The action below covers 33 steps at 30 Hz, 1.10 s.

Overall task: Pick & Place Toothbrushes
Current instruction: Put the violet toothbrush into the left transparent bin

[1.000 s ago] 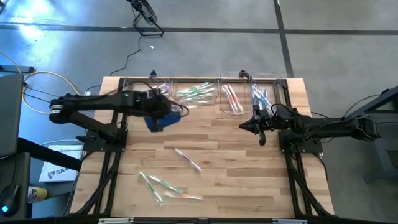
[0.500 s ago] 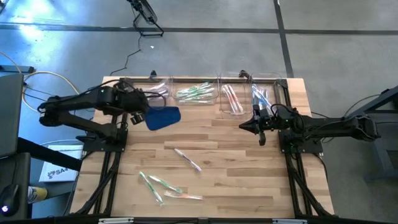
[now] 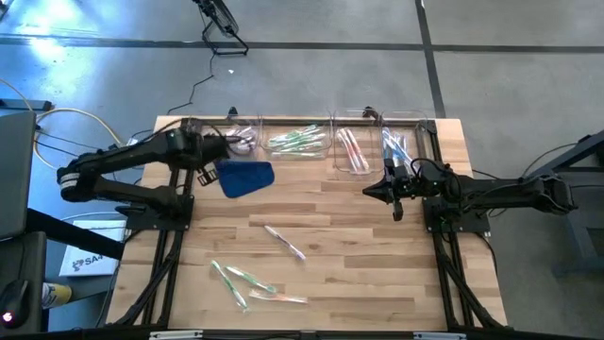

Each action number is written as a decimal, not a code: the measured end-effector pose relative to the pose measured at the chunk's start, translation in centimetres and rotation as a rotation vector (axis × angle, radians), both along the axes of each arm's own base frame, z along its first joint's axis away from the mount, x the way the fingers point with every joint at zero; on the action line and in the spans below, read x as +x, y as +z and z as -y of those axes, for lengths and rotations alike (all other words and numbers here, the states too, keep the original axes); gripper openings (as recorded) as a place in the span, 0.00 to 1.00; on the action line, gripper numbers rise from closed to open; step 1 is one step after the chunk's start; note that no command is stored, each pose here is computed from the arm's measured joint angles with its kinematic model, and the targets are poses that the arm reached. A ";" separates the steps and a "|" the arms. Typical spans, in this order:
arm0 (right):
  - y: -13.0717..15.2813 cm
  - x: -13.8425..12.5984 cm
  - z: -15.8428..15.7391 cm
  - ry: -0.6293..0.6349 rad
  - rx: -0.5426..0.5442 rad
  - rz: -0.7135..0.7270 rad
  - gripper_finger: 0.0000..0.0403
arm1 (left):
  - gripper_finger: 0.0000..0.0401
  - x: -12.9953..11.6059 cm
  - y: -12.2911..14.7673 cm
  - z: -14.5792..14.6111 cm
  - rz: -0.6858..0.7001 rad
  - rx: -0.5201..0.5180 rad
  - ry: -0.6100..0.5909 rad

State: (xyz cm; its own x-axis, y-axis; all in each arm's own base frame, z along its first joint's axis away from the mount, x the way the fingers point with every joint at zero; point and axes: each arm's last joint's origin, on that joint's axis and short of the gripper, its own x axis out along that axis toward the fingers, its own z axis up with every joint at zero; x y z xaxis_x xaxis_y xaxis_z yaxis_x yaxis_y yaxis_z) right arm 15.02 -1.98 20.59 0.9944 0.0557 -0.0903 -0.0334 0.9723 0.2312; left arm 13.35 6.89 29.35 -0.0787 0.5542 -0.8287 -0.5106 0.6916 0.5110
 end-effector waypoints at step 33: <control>-0.1 0.0 0.1 -0.047 0.000 -0.009 0.00 | 0.06 -2.1 -0.7 -9.4 0.284 -0.231 0.084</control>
State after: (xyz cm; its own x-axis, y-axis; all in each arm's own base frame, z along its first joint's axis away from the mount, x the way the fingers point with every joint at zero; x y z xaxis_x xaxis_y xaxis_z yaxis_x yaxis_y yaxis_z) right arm 15.01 -2.11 20.49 0.9950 0.0088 -0.0991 0.0145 0.9727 0.2316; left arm 11.20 16.31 28.62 0.1352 0.3512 -0.9265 -0.6692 0.7220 0.1760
